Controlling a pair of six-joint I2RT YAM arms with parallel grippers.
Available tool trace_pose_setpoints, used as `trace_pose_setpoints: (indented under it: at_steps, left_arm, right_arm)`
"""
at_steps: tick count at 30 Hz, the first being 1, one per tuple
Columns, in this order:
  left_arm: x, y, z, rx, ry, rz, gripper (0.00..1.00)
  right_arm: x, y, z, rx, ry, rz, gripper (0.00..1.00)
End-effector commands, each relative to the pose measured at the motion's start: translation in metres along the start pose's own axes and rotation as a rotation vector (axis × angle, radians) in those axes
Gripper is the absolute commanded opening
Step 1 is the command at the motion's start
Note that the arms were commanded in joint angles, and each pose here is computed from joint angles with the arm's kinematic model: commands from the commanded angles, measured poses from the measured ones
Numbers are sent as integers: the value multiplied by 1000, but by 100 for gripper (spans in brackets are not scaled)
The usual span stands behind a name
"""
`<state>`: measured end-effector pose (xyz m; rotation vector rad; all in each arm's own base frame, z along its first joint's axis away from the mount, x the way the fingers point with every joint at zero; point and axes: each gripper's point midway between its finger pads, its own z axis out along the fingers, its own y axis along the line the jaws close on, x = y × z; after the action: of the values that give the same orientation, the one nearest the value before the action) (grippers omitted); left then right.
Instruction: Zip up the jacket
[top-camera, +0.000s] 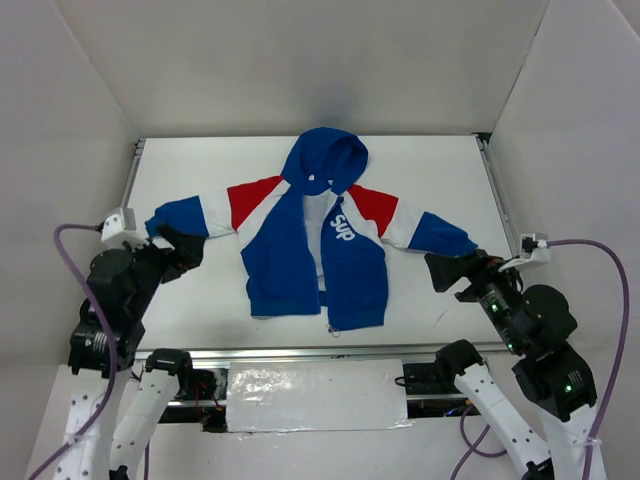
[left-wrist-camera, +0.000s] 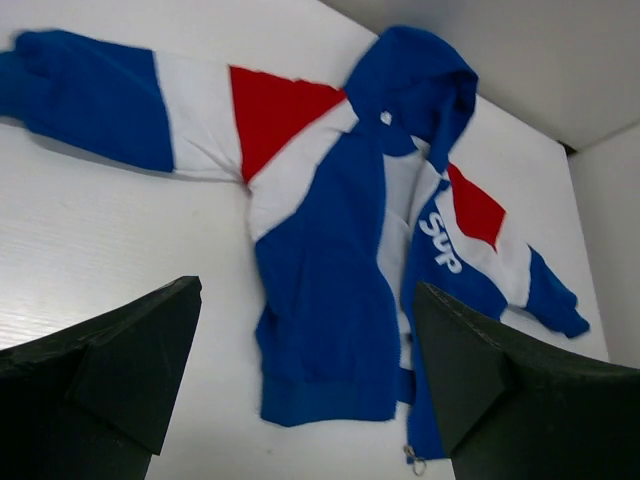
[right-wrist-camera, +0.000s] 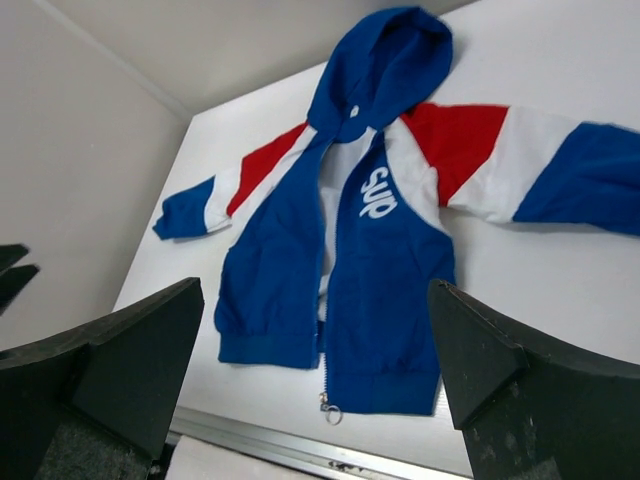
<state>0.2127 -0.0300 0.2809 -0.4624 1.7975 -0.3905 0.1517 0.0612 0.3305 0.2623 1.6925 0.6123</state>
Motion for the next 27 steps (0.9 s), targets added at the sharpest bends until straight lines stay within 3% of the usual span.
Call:
trace_pose_setpoints:
  at_steps: [1, 3, 4, 5, 7, 8, 9, 11, 13, 19, 27]
  left_arm:
    - [27, -45, 22, 194, 156, -125, 99]
    - [42, -49, 35, 151, 183, -163, 99]
    - [64, -73, 29, 199, 248, -123, 99]
    - [69, -69, 44, 80, 220, -84, 99]
    - [115, -121, 22, 132, 311, 8, 99]
    - [140, -96, 36, -78, 289, 188, 99]
    - [136, -125, 25, -95, 285, 127, 99]
    - [165, -111, 36, -277, 294, 265, 99]
    - [188, -109, 34, -338, 324, 329, 97]
    - [269, -112, 38, -288, 496, 323, 94]
    - [294, -110, 53, -292, 536, 348, 88]
  right_arm:
    - [14, 16, 23, -68, 63, 38, 100]
    - [24, 20, 34, -91, 93, 59, 100]
    - [26, 20, 37, -92, 98, 65, 100]
    - [32, 23, 42, -110, 122, 72, 100]
    - [38, 22, 50, -99, 149, 77, 100]
    - [40, 21, 52, -91, 159, 77, 100]
    - [40, 20, 53, -81, 163, 74, 100]
    - [39, 17, 50, -62, 176, 57, 100]
    - [32, 13, 43, -41, 147, 36, 100]
    - [32, -1, 34, -2, 106, 16, 100]
    - [40, -6, 31, -3, 126, -2, 100]
